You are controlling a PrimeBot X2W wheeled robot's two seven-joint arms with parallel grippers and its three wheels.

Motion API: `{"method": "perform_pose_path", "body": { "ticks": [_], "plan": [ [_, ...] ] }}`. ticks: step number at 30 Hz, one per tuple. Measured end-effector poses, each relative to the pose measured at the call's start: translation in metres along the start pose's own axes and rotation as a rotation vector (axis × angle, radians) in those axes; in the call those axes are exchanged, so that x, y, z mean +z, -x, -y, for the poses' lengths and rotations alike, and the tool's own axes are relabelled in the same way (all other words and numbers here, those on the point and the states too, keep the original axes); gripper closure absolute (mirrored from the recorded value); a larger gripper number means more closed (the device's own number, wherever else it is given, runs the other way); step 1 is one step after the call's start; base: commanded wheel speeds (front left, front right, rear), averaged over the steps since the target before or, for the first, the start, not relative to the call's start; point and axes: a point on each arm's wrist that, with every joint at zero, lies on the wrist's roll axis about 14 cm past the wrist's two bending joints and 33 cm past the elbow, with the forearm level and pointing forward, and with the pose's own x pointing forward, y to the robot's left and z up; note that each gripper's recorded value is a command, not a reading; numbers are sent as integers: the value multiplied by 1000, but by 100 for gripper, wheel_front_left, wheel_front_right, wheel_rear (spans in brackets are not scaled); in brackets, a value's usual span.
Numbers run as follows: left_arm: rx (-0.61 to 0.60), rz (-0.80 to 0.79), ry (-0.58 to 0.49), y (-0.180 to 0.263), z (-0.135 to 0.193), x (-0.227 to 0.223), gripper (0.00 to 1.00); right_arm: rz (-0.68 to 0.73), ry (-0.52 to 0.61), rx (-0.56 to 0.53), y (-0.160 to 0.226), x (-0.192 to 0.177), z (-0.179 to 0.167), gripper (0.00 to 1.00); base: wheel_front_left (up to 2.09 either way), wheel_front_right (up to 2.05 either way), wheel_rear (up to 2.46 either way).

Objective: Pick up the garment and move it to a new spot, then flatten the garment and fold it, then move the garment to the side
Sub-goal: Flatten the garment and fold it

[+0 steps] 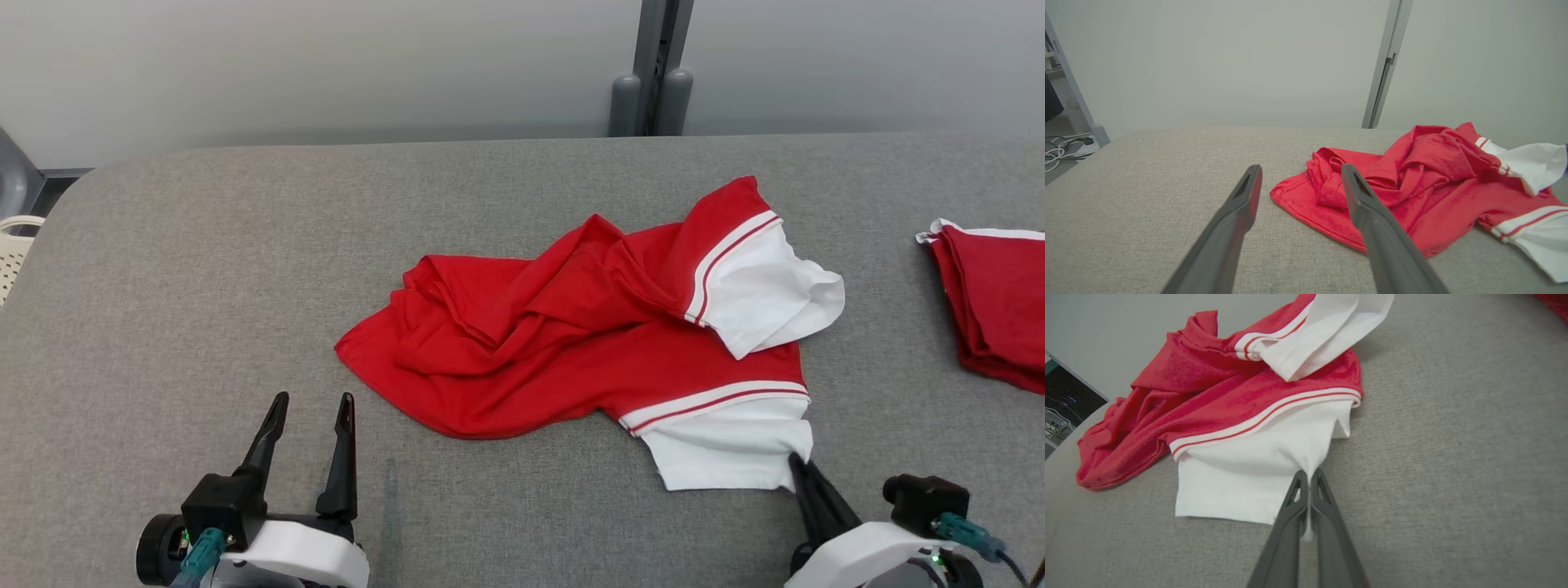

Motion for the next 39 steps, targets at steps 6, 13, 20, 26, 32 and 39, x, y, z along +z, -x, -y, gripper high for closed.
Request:
{"method": "perform_pose_path", "body": {
  "ticks": [6, 13, 20, 26, 32, 39],
  "plan": [
    [-32, -103, -12, -14, 4, -20, 0, 121, 58, -80, 9, 42, 28, 100, 0, 0, 0],
    [-54, -281, 20, -35, 8, -48, 0, 181, 62, -135, 25, 64, 44, 100, 0, 0, 0],
    [-25, -438, 104, -45, 9, -78, 0, 202, 67, -164, 31, 72, 53, 100, 0, 0, 0],
    [-14, -507, 92, -49, 10, -93, 0, 201, 58, -166, 33, 70, 53, 100, 0, 0, 0],
    [-8, -538, 68, -51, 10, -101, 0, 200, 55, -160, 35, 68, 51, 100, 0, 0, 0],
    [-24, -573, 47, -52, 15, -109, 0, 203, 55, -159, 38, 68, 50, 100, 0, 0, 0]
  ]
}}
